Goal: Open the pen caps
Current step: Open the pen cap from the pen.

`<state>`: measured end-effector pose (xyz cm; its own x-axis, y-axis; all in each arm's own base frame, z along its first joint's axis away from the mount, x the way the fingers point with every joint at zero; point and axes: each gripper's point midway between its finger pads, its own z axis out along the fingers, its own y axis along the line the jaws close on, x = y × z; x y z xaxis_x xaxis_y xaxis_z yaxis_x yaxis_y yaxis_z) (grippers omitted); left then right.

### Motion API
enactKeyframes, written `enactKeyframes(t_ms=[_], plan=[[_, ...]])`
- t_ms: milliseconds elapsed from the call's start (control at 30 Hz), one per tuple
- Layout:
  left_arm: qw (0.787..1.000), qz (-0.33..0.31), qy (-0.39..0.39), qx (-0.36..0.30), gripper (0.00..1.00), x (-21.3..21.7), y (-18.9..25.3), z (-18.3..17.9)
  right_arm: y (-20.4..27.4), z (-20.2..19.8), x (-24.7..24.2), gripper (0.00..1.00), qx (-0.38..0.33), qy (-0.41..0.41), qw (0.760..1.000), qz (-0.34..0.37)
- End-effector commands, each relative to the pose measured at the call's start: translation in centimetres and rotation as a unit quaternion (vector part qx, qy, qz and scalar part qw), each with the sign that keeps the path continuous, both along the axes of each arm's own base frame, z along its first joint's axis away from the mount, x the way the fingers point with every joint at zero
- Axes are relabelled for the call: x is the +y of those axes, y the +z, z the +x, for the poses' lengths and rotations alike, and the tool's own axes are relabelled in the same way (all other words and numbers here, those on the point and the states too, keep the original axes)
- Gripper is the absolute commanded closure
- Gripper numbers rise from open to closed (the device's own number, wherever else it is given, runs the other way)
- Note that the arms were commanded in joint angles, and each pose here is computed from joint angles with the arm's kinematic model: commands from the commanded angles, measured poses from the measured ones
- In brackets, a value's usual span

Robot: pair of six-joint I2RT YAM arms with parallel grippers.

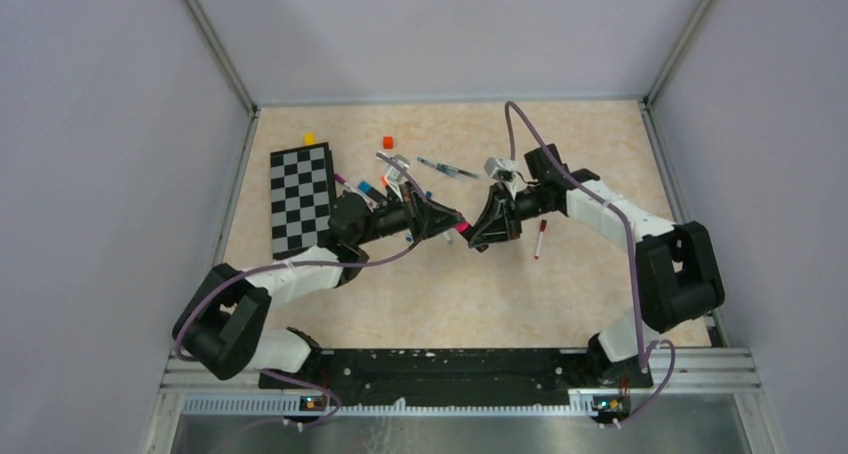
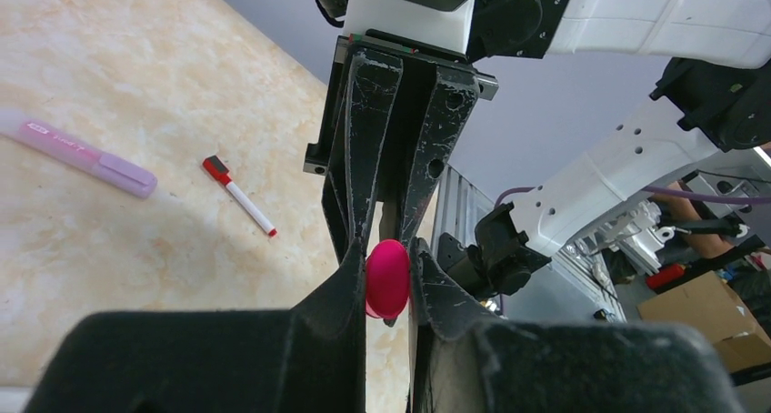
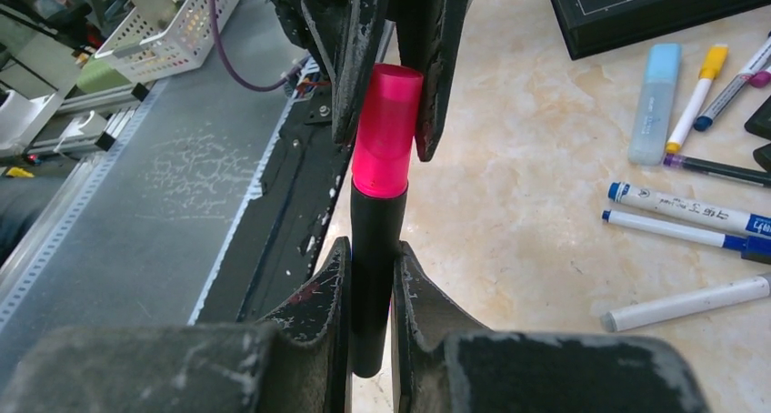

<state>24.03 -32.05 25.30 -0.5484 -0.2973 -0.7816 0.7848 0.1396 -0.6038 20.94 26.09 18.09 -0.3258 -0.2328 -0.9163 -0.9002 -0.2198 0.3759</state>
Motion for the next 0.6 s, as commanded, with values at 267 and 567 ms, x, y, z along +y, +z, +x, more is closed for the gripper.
enactKeyframes(t_ms=[267,567], plan=[[0.885,-0.213,0.353,-0.215,1.00,14.7,20.4,6.3,-4.9,-2.7,-1.2,1.00,0.111,-0.005,0.990,-0.083],[0.958,-0.064,0.239,-0.147,1.00,10.7,13.5,4.2,-5.6,1.5,-3.4,1.00,0.038,-0.082,0.984,-0.157]])
